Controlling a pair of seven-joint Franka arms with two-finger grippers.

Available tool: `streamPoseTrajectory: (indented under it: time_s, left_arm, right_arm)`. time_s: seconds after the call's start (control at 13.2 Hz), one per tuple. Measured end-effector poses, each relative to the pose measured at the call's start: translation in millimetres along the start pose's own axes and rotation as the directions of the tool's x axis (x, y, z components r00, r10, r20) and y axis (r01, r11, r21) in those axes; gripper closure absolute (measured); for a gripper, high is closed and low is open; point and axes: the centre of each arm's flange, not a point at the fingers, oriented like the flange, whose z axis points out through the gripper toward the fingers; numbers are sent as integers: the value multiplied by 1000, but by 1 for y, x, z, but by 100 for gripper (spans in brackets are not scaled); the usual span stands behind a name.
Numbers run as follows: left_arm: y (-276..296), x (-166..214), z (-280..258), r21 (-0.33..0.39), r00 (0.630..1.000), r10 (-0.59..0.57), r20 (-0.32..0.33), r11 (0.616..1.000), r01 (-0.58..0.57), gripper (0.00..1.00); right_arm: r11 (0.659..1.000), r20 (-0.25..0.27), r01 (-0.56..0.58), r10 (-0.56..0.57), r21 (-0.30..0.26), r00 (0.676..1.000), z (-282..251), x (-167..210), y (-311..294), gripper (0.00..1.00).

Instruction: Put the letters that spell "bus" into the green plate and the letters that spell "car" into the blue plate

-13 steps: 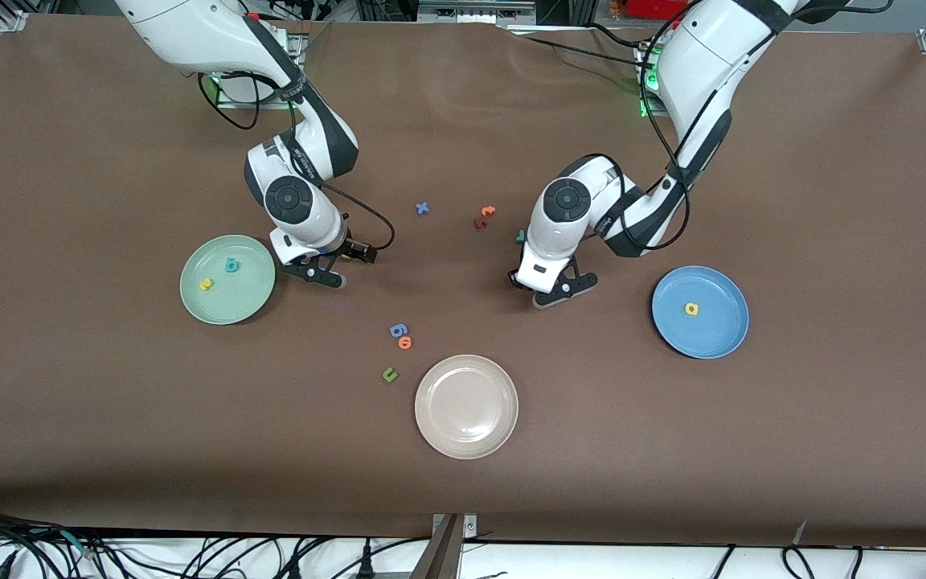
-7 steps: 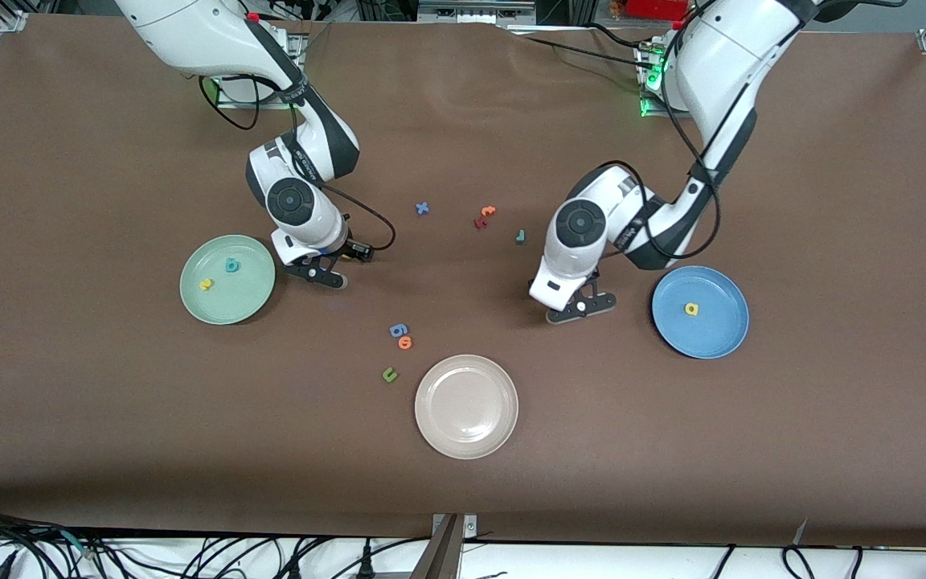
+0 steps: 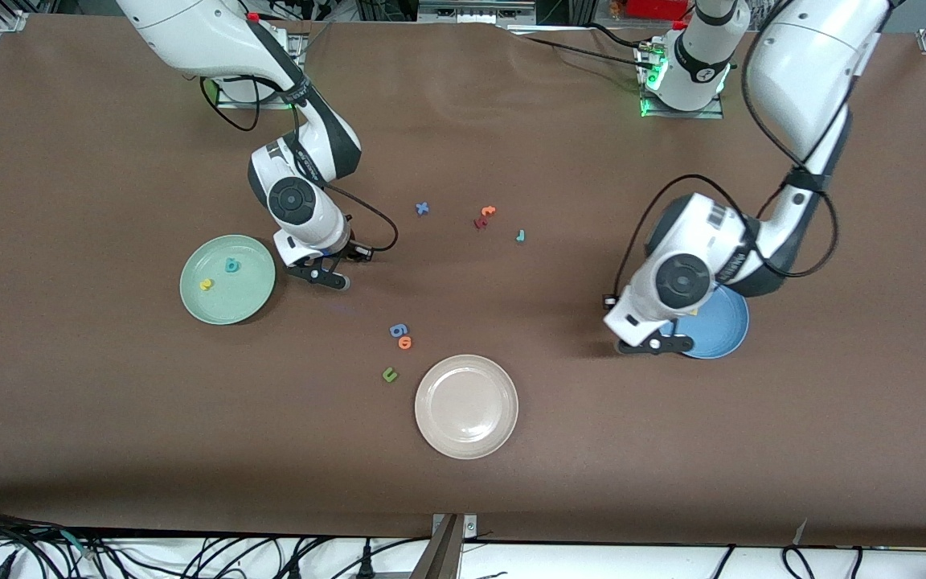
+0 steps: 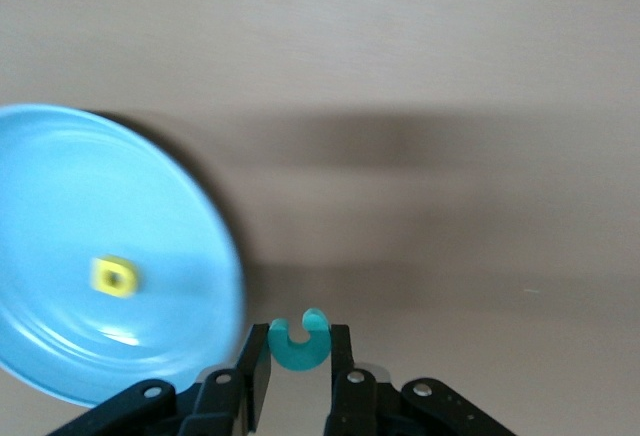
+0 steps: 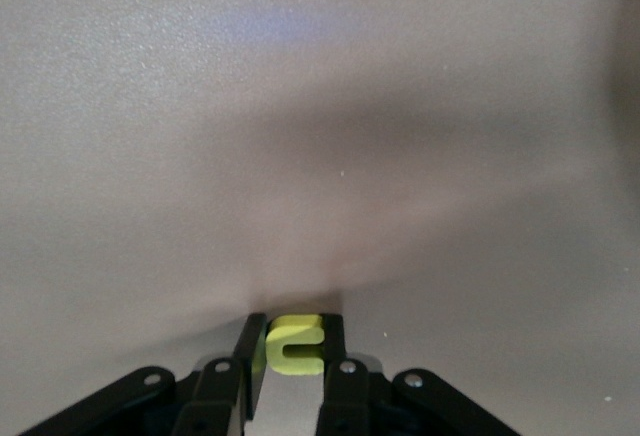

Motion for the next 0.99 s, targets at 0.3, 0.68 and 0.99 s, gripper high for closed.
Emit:
streamPoseTrajectory:
  time_s: [0.3, 0.68, 0.99]
  left_arm:
    - [-66, 10, 10, -21, 992, 104, 67, 994, -103, 71]
    - [-70, 9, 22, -29, 982, 165, 91, 986, -163, 44]
    - [-57, 7, 18, -64, 987, 132, 94, 990, -126, 1]
  right_arm:
    - [1000, 0, -1, 1, -2, 1000, -2, 1, 0, 73]
    - [996, 26, 21, -19, -87, 999, -76, 39, 23, 73]
    - [989, 51, 76, -70, -126, 996, -110, 84, 71, 73]
